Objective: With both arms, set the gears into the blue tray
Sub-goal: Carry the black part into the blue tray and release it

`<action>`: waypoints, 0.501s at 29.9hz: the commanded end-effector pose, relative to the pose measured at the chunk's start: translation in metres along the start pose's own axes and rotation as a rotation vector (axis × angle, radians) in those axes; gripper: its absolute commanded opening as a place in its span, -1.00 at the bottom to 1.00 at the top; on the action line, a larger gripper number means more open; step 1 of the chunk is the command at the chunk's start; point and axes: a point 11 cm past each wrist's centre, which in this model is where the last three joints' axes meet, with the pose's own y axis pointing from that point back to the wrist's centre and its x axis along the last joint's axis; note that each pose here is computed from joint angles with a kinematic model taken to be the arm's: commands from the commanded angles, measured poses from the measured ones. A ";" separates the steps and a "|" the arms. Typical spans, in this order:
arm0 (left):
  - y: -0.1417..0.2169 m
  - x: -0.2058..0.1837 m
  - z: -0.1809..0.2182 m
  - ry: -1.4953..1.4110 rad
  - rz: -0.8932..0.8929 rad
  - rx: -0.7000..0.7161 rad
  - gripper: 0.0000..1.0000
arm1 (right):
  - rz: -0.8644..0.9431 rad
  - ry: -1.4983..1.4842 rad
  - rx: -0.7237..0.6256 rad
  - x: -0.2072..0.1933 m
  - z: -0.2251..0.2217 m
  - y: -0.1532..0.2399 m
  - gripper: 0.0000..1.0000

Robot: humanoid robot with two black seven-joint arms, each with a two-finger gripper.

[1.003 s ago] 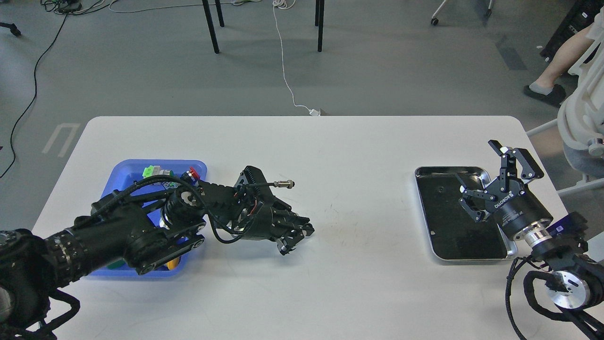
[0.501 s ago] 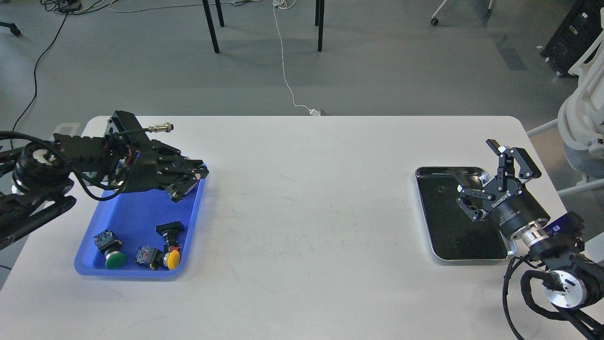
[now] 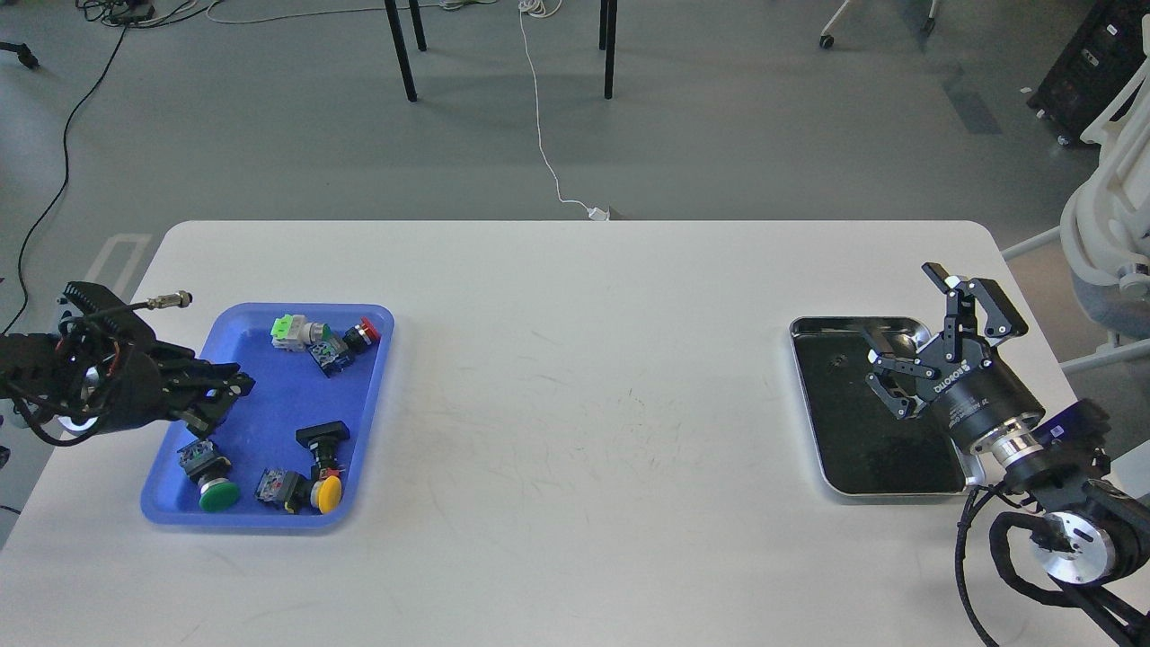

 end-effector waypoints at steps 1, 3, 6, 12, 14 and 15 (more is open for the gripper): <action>0.003 -0.004 -0.002 -0.006 -0.004 0.007 -0.71 | 0.000 -0.001 0.003 0.000 -0.001 0.000 0.98; 0.002 -0.007 -0.001 -0.002 -0.006 0.005 -0.71 | 0.000 -0.002 0.001 -0.001 0.000 0.000 0.98; 0.000 -0.012 0.003 0.003 -0.013 -0.005 -0.66 | 0.000 -0.003 -0.001 0.000 0.001 0.001 0.98; -0.003 -0.018 0.006 0.013 -0.025 -0.010 -0.63 | 0.001 -0.003 0.001 0.000 0.000 0.000 0.98; -0.003 -0.018 0.005 0.017 -0.021 -0.010 -0.62 | 0.000 -0.003 0.001 -0.001 0.000 0.000 0.98; -0.003 -0.017 0.005 0.016 -0.020 -0.009 -0.62 | 0.000 -0.003 0.001 -0.001 0.000 0.000 0.98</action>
